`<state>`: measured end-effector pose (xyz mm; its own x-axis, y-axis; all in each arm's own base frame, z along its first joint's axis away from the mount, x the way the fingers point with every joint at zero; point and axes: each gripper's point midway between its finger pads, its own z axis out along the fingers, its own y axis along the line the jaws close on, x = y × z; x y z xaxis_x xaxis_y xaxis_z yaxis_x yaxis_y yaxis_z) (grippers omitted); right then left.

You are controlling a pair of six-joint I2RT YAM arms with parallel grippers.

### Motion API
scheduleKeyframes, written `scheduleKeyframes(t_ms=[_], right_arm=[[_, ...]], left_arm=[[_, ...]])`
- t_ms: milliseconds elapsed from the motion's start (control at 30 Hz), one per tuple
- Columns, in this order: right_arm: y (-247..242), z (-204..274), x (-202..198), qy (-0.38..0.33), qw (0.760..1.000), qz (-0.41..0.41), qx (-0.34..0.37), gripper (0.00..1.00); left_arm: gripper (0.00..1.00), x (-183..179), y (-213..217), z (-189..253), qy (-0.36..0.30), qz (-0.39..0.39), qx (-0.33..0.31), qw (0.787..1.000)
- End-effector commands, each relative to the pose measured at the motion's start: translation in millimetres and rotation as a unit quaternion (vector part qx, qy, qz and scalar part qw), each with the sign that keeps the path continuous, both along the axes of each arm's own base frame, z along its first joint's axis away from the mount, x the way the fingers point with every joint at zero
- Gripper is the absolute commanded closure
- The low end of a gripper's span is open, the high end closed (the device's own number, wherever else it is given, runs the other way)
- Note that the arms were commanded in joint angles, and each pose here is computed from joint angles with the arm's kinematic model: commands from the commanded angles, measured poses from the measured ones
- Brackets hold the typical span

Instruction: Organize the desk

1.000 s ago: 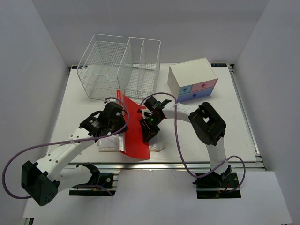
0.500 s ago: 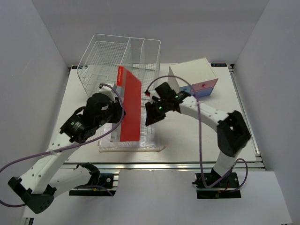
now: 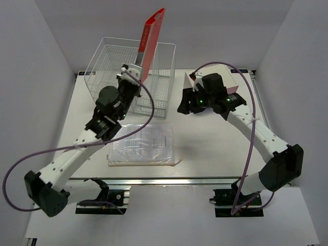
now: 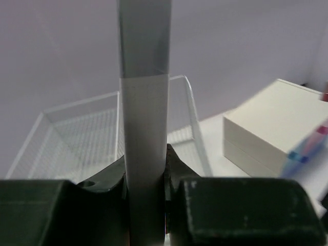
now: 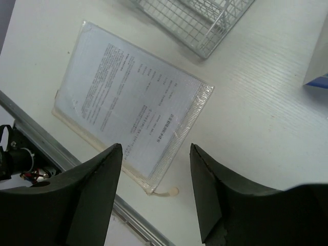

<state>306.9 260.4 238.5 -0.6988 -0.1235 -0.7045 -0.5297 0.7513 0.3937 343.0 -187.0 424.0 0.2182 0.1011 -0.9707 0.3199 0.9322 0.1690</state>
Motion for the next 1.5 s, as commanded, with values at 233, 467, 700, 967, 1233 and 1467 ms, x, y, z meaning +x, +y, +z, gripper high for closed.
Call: scheduleKeyframes(t_ms=[233, 467, 700, 967, 1233, 1467], right_arm=[[-20, 3, 21, -0.023, 0.999, -0.037, -0.016, 0.36], [-22, -13, 35, 0.005, 0.999, -0.045, -0.024, 0.36], [-20, -21, 47, 0.024, 0.999, -0.044, -0.019, 0.36], [-18, -29, 52, 0.038, 0.998, -0.05, -0.009, 0.36], [-22, -37, 54, 0.049, 0.997, -0.059, -0.008, 0.36], [-25, -48, 54, 0.062, 0.996, -0.06, -0.013, 0.36]], left_arm=[[1.0, 91, 20, 77, -0.203, 0.044, 0.02, 0.978], [1.0, 154, 42, 50, -0.194, 0.054, -0.032, 0.979], [1.0, 165, 30, 33, -0.2, 0.007, -0.073, 0.977], [1.0, 178, 19, 12, -0.178, -0.02, -0.12, 0.977], [1.0, 204, 29, -18, -0.165, 0.023, -0.145, 0.975], [1.0, 217, 18, -55, -0.152, 0.008, -0.179, 0.972]])
